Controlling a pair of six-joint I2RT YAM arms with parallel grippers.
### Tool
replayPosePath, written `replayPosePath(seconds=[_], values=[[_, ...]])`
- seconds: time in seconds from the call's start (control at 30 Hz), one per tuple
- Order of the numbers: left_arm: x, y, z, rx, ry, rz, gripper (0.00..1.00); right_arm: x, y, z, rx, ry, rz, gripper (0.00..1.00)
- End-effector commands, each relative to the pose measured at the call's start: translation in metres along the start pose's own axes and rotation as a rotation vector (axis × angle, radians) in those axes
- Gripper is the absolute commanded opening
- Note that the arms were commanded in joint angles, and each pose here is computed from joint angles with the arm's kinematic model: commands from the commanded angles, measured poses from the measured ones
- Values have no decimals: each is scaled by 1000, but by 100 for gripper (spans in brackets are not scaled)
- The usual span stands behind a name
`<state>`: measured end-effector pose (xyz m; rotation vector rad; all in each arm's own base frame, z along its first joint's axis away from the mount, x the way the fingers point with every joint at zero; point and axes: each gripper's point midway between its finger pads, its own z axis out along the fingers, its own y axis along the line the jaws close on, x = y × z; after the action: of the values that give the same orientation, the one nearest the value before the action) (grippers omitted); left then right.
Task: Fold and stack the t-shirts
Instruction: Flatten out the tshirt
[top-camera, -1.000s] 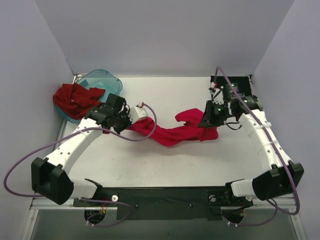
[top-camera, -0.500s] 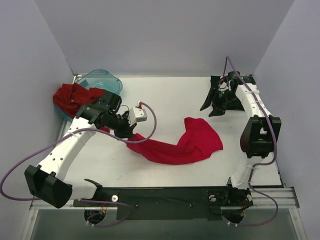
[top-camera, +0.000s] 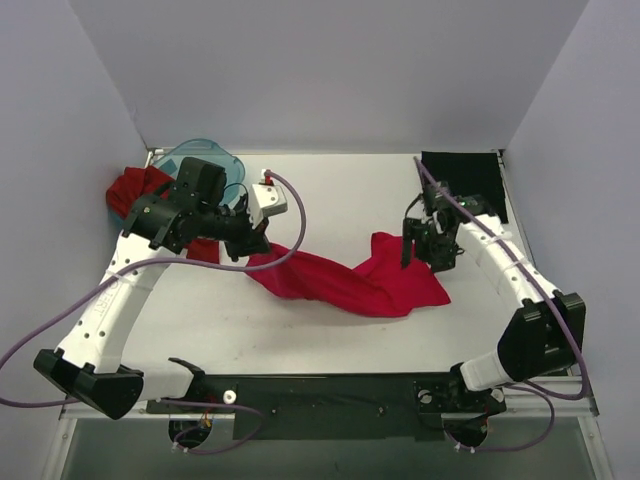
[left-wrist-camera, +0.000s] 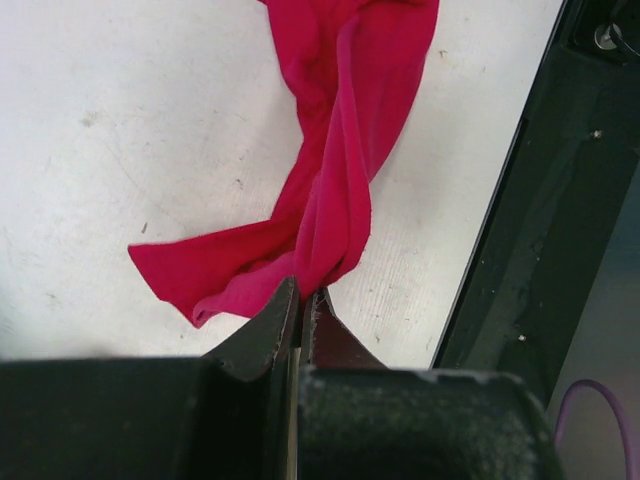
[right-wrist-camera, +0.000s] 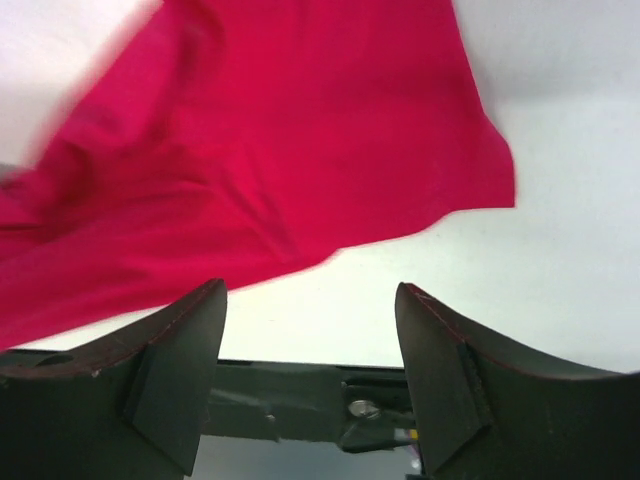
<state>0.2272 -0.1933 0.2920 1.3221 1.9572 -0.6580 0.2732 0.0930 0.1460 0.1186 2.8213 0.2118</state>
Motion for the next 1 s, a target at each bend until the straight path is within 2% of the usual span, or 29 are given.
replayPosePath(seconds=[0.0,0.17,0.23,0.37,0.47,0.53,0.63,0.77,0.83,0.9,0.93,0.97], values=[[5,-16,-3,53,5,-17,0,63,-31,44,222,125,-19,64],[10,-16,0,56,14,-25,0,87,-49,74,284,173,21,67],[12,-17,1,57,18,-29,0,87,-63,81,299,163,121,67],[16,-19,1,59,21,-33,0,78,-78,88,209,32,428,65],[15,-19,1,60,18,-36,0,60,-95,90,225,-75,541,65],[15,-19,1,61,15,-39,0,58,-111,92,297,-98,568,66],[15,-20,1,63,14,-38,0,61,-121,104,367,-39,582,65],[15,-19,0,56,17,-34,0,78,-109,124,330,72,603,63],[16,-19,0,54,19,-32,0,85,-107,128,321,85,616,61],[16,-18,-1,46,19,-27,0,84,-109,127,317,74,620,37],[17,-17,-1,43,26,-29,0,80,-109,125,310,58,616,18],[18,-16,0,43,29,-20,0,73,-109,122,303,41,616,8]])
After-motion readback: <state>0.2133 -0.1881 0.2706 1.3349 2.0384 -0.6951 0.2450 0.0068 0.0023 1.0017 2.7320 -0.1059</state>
